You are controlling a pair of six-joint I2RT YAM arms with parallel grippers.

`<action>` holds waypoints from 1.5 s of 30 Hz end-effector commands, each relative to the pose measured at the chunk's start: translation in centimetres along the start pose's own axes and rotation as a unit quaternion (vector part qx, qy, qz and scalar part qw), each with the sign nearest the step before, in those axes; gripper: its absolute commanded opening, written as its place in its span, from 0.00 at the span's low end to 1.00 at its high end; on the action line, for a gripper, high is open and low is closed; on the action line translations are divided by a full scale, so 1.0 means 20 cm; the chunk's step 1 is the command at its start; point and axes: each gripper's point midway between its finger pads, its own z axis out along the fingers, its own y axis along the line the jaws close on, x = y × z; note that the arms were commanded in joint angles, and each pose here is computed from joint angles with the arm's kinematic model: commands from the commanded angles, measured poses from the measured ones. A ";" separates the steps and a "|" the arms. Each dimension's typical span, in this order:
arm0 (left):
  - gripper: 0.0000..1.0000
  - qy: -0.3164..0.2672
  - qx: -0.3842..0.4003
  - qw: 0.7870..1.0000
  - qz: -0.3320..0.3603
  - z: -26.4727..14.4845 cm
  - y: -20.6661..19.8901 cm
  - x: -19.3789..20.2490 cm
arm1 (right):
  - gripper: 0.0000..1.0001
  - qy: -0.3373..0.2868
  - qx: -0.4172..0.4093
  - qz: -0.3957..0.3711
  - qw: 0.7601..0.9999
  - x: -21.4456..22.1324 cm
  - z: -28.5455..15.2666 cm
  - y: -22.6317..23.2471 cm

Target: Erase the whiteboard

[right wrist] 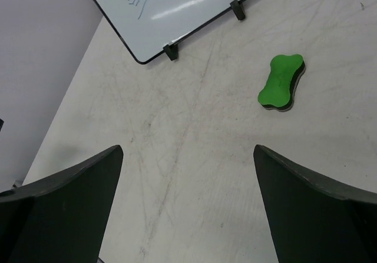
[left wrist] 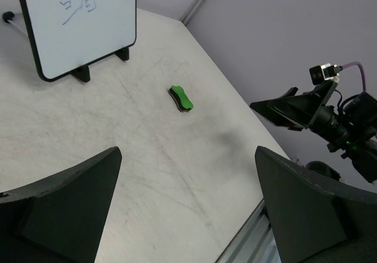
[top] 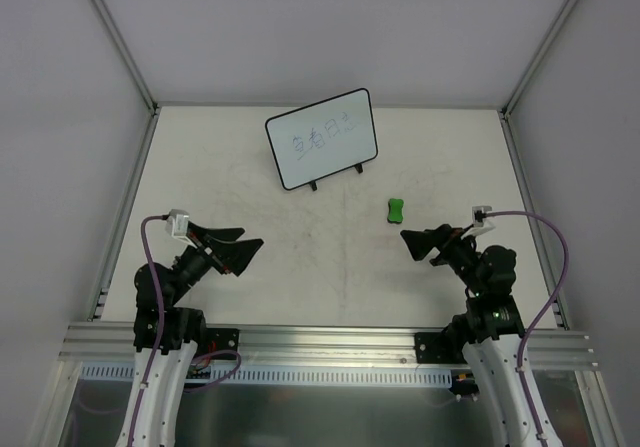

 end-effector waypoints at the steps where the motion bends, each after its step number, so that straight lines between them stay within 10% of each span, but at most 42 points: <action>1: 0.99 -0.068 -0.010 0.996 0.062 0.02 -0.04 -0.20 | 0.99 0.010 0.040 -0.007 0.999 -0.09 -0.01 0.00; 24: 0.98 -0.063 0.045 0.991 0.105 0.88 0.15 -0.92 | 0.88 0.215 0.213 -0.059 0.951 -0.32 0.15 -0.05; 45: 0.93 -0.029 0.044 0.996 0.075 1.15 0.75 -0.72 | 0.87 0.308 0.312 -0.115 0.891 -0.24 0.40 -0.25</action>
